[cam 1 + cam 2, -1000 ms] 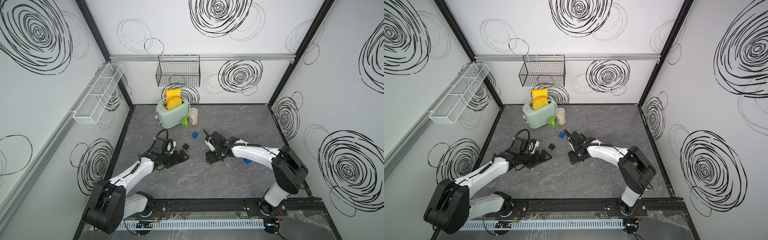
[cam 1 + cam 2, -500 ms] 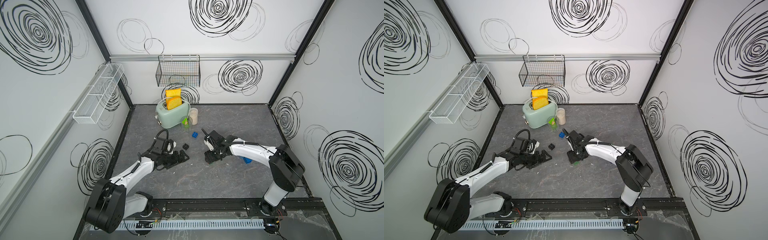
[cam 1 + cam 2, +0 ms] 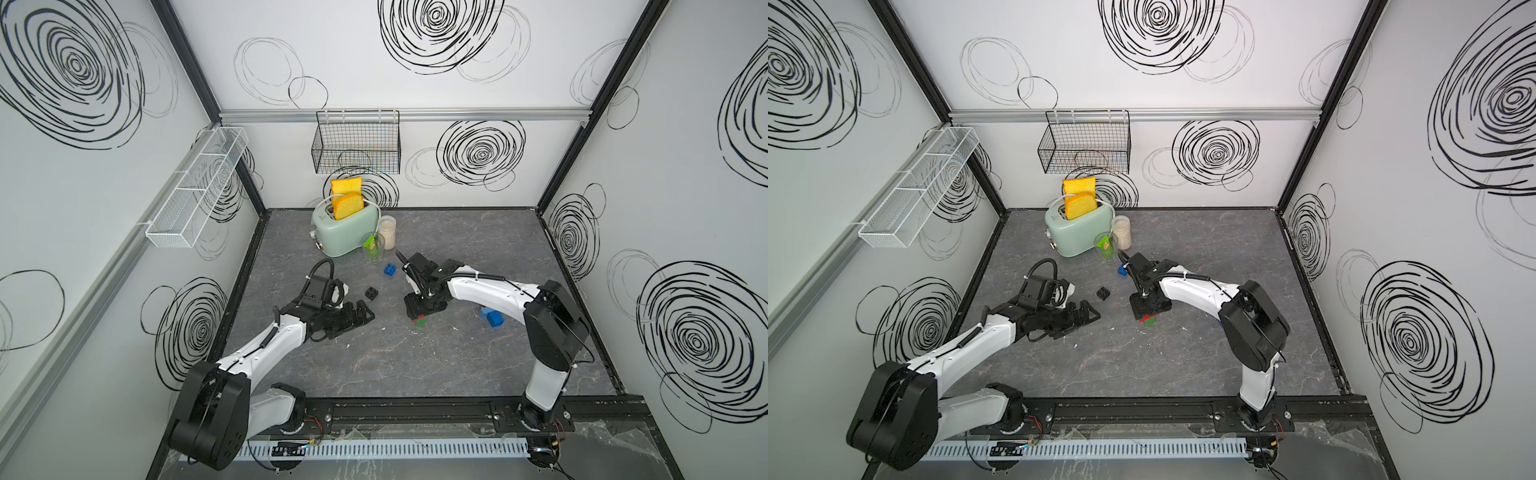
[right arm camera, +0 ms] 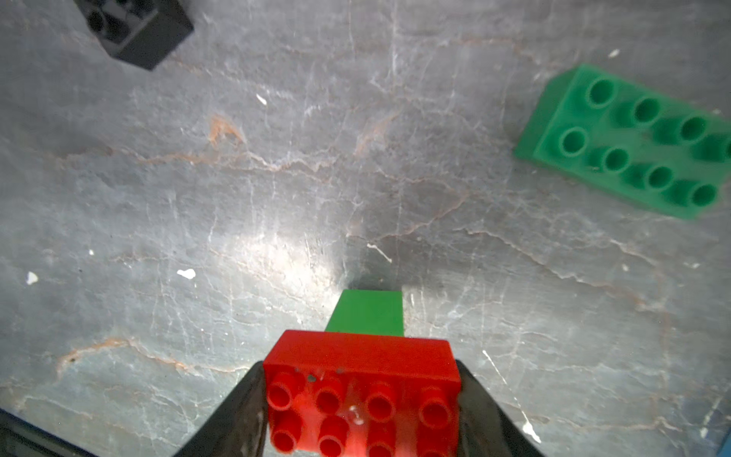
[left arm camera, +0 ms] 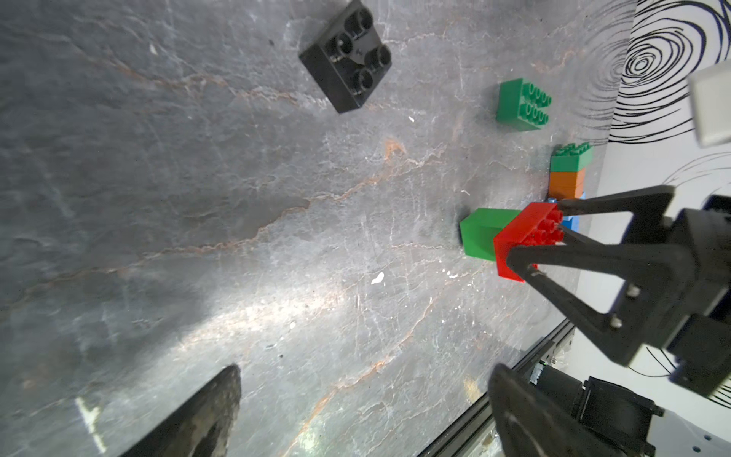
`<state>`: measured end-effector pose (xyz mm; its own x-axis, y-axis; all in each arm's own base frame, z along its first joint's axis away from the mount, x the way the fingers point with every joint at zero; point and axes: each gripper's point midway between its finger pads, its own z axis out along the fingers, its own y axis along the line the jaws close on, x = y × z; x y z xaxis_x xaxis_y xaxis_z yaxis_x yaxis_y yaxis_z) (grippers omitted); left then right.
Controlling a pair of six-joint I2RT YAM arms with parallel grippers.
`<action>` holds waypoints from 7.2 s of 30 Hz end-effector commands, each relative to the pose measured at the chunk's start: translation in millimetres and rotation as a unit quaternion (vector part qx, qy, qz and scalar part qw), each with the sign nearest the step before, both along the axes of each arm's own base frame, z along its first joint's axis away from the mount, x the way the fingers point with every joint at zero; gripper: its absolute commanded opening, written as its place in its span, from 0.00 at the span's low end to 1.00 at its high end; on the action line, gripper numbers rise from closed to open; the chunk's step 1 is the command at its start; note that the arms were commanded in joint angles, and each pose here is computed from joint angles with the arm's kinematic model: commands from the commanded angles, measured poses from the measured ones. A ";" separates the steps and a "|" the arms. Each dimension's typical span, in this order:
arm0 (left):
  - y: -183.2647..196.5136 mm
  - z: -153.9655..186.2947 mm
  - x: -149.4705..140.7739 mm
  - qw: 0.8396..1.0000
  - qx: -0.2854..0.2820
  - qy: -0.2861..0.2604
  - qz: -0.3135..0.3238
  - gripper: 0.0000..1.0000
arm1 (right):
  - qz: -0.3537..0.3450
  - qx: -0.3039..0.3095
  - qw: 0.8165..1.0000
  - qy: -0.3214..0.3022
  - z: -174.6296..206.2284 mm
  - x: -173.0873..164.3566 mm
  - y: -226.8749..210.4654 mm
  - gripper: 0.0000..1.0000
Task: Assemble the letter f with lego
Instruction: Assemble the lego brick with the lego brick, then pick up the lego brick from the center of the board, then assemble the lego brick with the lego brick.
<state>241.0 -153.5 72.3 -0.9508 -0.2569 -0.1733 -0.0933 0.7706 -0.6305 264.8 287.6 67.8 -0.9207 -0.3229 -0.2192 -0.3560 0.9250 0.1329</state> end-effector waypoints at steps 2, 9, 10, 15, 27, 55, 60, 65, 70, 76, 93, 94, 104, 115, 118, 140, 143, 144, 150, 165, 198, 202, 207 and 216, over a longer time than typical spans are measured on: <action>7.6 4.7 2.2 1.000 0.015 -0.015 0.007 0.99 | -0.039 0.006 0.999 -0.030 17.8 4.5 7.8 0.47; 10.4 8.2 1.9 1.000 0.019 -0.019 0.012 0.99 | -0.053 0.005 0.998 -0.028 5.8 -4.2 13.3 0.50; 10.6 8.4 1.7 1.000 0.019 -0.019 0.012 0.99 | -0.055 0.003 0.998 -0.025 4.0 -4.8 13.4 0.51; 11.4 9.4 2.2 1.000 0.020 -0.020 0.013 0.99 | -0.063 -0.006 0.998 -0.025 -0.2 -8.9 13.1 0.53; 14.3 10.1 3.5 0.999 0.021 -0.020 0.019 0.99 | -0.079 -0.005 0.997 -0.005 -13.2 -19.6 6.4 0.67; 72.4 26.2 15.8 0.986 0.003 0.016 0.168 0.98 | 0.176 0.070 0.969 -0.158 4.1 80.2 119.9 0.90; 76.4 21.7 18.2 0.985 0.012 0.021 0.172 0.99 | 0.187 0.079 0.968 -0.148 -13.4 81.5 133.5 0.84; 79.5 18.7 18.8 0.984 0.020 0.025 0.176 0.99 | 0.196 0.075 0.967 -0.145 -26.8 73.8 144.2 0.78; 79.5 17.1 18.8 0.984 0.021 0.028 0.176 0.99 | 0.193 0.067 0.967 -0.150 -32.1 76.2 149.4 0.68; 78.9 17.5 18.5 0.984 0.020 0.027 0.176 0.99 | 0.189 0.052 0.969 -0.152 -38.1 80.2 148.8 0.63; 76.2 14.2 17.5 0.985 0.023 0.029 0.167 1.00 | 0.188 0.041 0.968 -0.163 -29.6 80.9 150.4 0.37; 75.8 13.6 17.7 0.986 0.026 0.029 0.164 1.00 | 0.188 0.044 0.967 -0.167 -21.9 80.1 151.5 0.35; 25.8 15.3 24.7 0.998 0.000 -0.003 0.066 1.00 | 0.138 0.074 0.975 -0.155 71.0 58.9 124.9 0.31; -57.0 11.9 3.2 0.991 -0.128 -0.007 -0.033 1.00 | -0.004 0.073 0.994 -0.079 57.4 -2.7 35.0 0.30; -71.9 14.6 0.2 0.988 -0.147 -0.003 -0.044 1.00 | -0.030 0.070 0.994 -0.076 45.7 -13.1 18.4 0.30; -92.7 11.8 6.3 0.987 -0.154 0.020 -0.038 1.00 | -0.052 0.050 0.995 -0.068 23.2 -9.8 1.1 0.31; -92.3 11.1 6.3 0.987 -0.154 0.021 -0.036 1.00 | -0.051 0.054 0.995 -0.064 21.9 -10.4 2.8 0.31; -92.2 11.1 6.3 0.987 -0.154 0.022 -0.035 1.00 | -0.050 0.053 0.995 -0.063 20.8 -11.0 3.7 0.31; -90.3 12.3 6.6 0.987 -0.154 0.019 -0.031 1.00 | -0.042 0.045 0.996 -0.058 13.5 -15.3 8.6 0.31; -74.7 10.4 8.5 0.989 -0.147 0.021 -0.013 0.99 | -0.032 0.013 0.998 -0.054 3.4 -23.6 11.7 0.30; -64.3 11.7 7.8 0.992 -0.124 0.016 -0.008 0.99 | -0.013 -0.046 0.996 -0.073 -13.7 -54.1 4.5 0.30; -63.4 12.3 8.0 0.992 -0.121 0.016 -0.009 0.99 | -0.015 -0.050 0.996 -0.072 -19.5 -58.6 -0.4 0.30; -61.0 11.2 8.2 0.993 -0.115 0.017 -0.009 0.99 | -0.015 -0.057 0.996 -0.071 -28.1 -66.5 -3.9 0.30; -56.5 14.9 11.0 0.994 -0.109 0.012 -0.011 0.99 | -0.015 -0.065 0.996 -0.054 -45.1 -77.1 -7.7 0.30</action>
<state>241.3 -211.2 71.9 -0.9638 -0.2640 -0.0383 -0.1403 0.6237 -0.7689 229.2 307.8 77.1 -0.8359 -0.2559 -0.4855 -0.3172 0.9472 0.0467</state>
